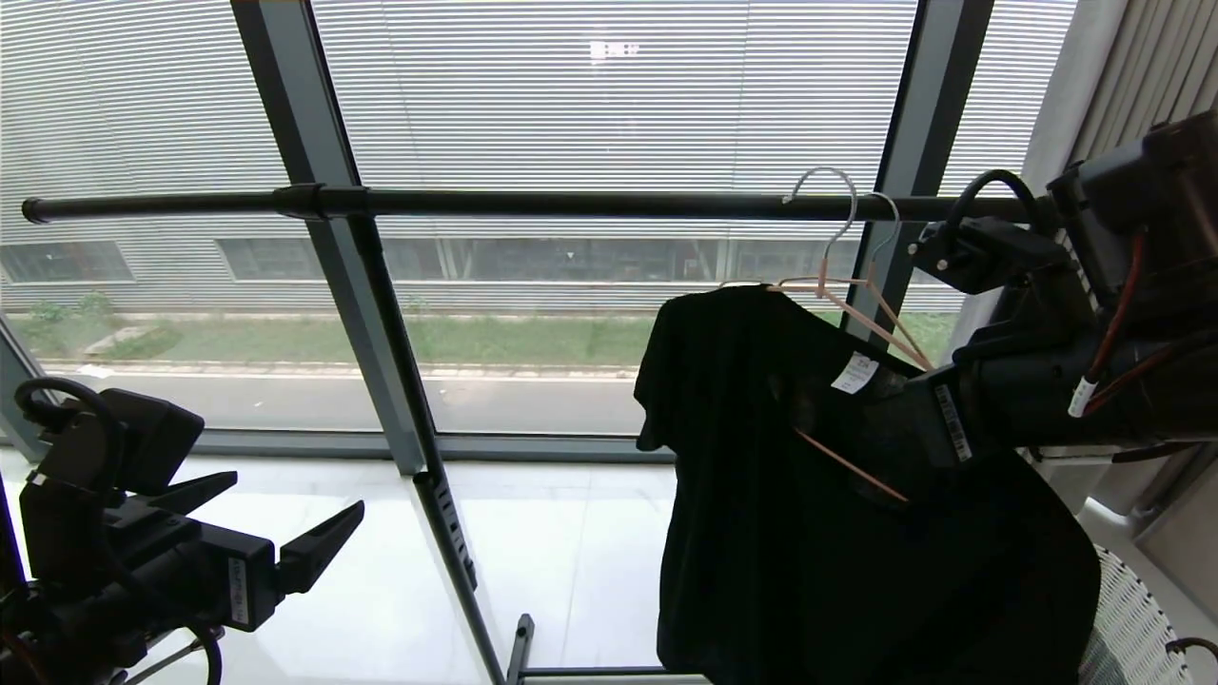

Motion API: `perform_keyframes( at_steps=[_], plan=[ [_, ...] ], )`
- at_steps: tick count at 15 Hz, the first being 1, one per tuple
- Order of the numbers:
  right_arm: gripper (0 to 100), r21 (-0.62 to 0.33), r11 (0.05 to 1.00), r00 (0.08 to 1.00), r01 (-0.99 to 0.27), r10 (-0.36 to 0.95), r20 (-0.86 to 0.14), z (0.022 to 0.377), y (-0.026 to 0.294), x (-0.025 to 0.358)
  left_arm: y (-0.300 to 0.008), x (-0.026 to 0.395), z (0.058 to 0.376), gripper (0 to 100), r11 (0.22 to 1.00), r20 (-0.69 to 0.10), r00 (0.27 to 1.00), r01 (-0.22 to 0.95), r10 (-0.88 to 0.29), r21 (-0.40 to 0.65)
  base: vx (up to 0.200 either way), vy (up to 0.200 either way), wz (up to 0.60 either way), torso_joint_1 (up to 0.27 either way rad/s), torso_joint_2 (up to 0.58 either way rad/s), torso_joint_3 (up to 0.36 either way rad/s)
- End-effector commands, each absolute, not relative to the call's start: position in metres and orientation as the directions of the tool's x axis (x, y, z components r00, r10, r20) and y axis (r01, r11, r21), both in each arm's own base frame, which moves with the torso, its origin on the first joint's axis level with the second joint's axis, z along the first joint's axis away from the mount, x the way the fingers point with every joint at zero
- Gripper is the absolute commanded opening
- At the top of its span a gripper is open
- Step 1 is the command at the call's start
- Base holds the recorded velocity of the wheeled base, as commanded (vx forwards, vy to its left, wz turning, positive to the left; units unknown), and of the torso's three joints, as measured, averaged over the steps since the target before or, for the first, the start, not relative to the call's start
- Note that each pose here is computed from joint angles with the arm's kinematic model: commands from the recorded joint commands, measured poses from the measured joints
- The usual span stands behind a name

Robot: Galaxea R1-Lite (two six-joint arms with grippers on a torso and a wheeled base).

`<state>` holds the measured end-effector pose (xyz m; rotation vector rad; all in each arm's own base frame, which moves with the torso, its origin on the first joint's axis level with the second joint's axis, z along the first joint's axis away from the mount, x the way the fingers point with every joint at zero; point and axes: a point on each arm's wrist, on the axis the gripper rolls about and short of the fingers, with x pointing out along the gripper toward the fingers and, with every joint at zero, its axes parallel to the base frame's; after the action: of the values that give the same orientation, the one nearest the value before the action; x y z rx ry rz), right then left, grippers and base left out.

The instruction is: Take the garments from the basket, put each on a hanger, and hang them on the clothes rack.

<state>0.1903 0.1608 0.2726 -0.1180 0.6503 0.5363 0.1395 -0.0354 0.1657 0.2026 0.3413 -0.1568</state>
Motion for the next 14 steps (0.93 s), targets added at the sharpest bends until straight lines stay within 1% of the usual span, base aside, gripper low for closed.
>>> perform_keyframes(
  at_steps=[1, 4, 8, 10, 14],
  plan=[
    [0, 0.059, 0.858, 0.666, -0.51, 0.437, -0.605, 0.273, 0.164, 0.193, -0.035, 0.139, 0.166, 100, 0.968, -0.342, 0.932, 0.186, -0.118, 0.171, 0.2, 0.0, 0.0, 0.002, 0.0, -0.002],
    [0, 0.048, 0.866, 0.683, -0.497, 0.425, -0.595, 0.276, 0.166, 0.197, -0.035, 0.139, 0.166, 100, 0.968, -0.342, 0.932, 0.186, -0.118, 0.171, 0.2, 0.0, 0.0, 0.001, 0.0, 0.002],
    [0, 0.049, 0.866, 0.684, -0.497, 0.426, -0.592, 0.277, 0.171, 0.202, -0.036, 0.135, 0.167, 100, 0.967, -0.331, 0.935, 0.192, -0.128, 0.169, 0.0, 0.0, 0.0, 0.0, 0.0, 0.0],
    [0, 0.048, 0.866, 0.682, -0.497, 0.424, -0.596, 0.276, 0.179, 0.211, -0.036, 0.135, 0.168, 100, 0.966, -0.33, 0.935, 0.195, -0.131, 0.168, 0.0, 0.0, 0.0, 0.0, 0.0, 0.0],
    [0, 0.041, 0.872, 0.653, -0.488, 0.396, -0.646, 0.256, 0.197, 0.233, -0.038, 0.134, 0.168, 100, 0.963, -0.328, 0.933, 0.211, -0.147, 0.17, 0.0, 0.0, 0.0, 0.0, 0.0, 0.0]
  ],
)
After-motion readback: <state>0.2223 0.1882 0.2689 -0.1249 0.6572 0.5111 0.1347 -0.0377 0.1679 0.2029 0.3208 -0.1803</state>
